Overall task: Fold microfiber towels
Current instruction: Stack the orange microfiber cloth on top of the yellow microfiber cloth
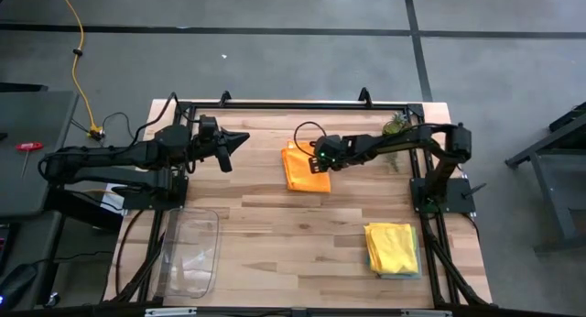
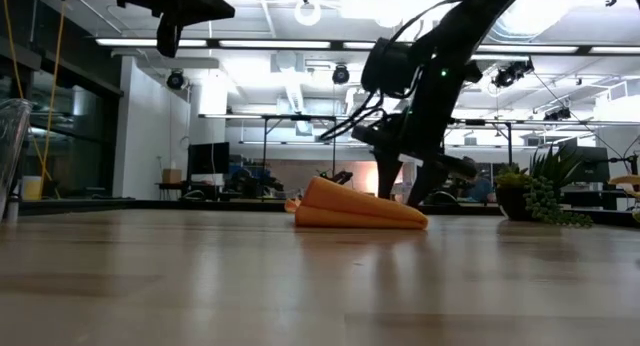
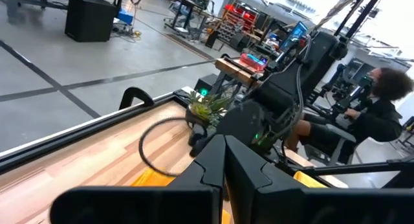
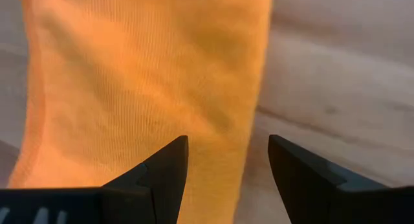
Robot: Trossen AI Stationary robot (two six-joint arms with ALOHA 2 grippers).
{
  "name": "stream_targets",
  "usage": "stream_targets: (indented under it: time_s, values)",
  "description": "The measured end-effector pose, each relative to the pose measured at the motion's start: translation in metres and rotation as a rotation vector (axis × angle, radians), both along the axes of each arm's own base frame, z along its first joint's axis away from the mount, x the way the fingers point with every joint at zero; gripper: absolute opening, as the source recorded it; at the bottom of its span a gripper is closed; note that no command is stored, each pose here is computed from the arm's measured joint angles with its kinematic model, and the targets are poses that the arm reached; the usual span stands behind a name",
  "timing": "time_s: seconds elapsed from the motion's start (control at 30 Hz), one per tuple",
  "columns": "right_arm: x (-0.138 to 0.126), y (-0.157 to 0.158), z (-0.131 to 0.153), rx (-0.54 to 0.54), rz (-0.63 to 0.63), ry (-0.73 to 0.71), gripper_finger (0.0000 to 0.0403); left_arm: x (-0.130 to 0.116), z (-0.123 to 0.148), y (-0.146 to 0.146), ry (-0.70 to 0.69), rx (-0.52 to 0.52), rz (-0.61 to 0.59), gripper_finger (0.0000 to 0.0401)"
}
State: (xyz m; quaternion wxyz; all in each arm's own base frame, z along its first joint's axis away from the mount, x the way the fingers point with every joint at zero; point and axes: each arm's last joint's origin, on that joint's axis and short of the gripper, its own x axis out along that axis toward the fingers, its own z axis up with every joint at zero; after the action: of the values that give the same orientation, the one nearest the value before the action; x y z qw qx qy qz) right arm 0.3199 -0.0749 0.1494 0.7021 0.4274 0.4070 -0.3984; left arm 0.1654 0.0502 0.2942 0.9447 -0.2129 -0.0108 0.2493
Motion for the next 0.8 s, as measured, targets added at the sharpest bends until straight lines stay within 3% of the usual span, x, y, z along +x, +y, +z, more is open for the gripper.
stream_targets:
  time_s: [0.23,0.5,0.63,0.8]
  values:
    - [0.008,0.010,-0.019,0.028,0.003,0.032,0.0206,0.000,0.000,0.000,0.000,0.000,0.000,0.0000]
    - [0.010,0.021,-0.020,-0.018,0.017,0.045,0.0193,0.000,0.000,-0.001,-0.001,-0.002,-0.022,0.0000]
    - [0.009,0.022,-0.021,-0.028,0.031,0.064,0.0142,0.000,0.000,-0.001,0.000,-0.002,-0.022,0.0000]
    - [0.010,0.022,-0.021,-0.027,0.057,0.057,0.0028,0.000,0.000,-0.001,0.000,-0.002,-0.022,0.0000]
